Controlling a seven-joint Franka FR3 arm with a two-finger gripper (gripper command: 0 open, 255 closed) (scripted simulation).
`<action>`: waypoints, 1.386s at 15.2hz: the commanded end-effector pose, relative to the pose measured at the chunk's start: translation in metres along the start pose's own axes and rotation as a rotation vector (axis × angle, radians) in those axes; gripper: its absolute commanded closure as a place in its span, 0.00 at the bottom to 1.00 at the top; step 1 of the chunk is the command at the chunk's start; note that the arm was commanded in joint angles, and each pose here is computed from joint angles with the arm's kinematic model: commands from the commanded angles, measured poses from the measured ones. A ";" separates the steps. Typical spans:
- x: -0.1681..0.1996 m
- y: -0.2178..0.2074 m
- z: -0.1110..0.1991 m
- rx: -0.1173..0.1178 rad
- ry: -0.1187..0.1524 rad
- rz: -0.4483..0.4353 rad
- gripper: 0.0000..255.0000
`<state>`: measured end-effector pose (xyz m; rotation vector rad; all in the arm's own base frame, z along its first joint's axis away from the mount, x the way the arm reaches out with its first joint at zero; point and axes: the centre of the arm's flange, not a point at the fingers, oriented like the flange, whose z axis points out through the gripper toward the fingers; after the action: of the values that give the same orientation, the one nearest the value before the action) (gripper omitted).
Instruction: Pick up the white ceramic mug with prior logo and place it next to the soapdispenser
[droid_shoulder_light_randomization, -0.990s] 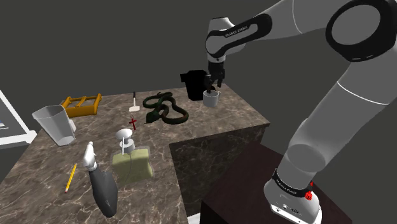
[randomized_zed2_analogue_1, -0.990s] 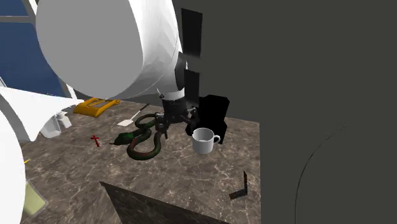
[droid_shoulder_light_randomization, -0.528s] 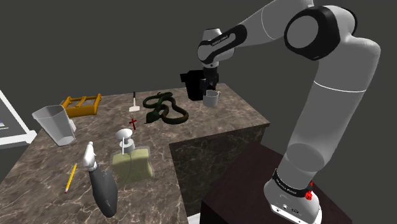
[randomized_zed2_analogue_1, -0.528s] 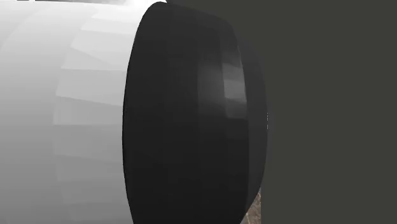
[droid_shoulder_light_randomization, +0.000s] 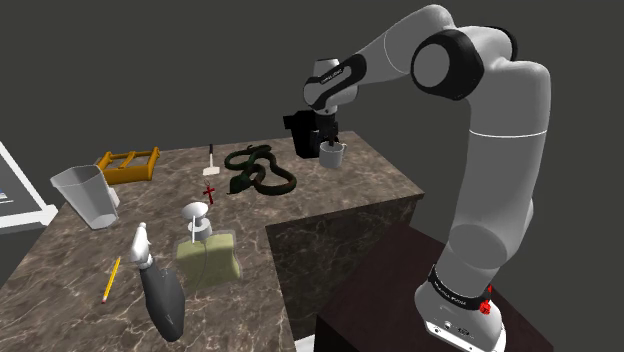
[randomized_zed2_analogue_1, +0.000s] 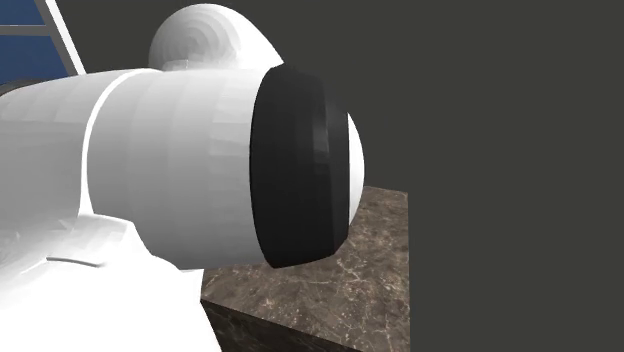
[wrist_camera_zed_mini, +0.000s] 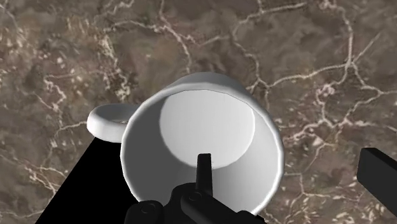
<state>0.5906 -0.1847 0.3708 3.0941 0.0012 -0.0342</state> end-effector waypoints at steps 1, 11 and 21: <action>0.001 0.001 0.011 0.000 0.000 0.000 0.00; 0.001 0.001 0.024 0.000 0.000 0.000 0.00; 0.001 0.001 0.024 0.000 0.000 0.000 1.00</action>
<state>0.5910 -0.1870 0.3466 3.0940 0.0017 -0.0336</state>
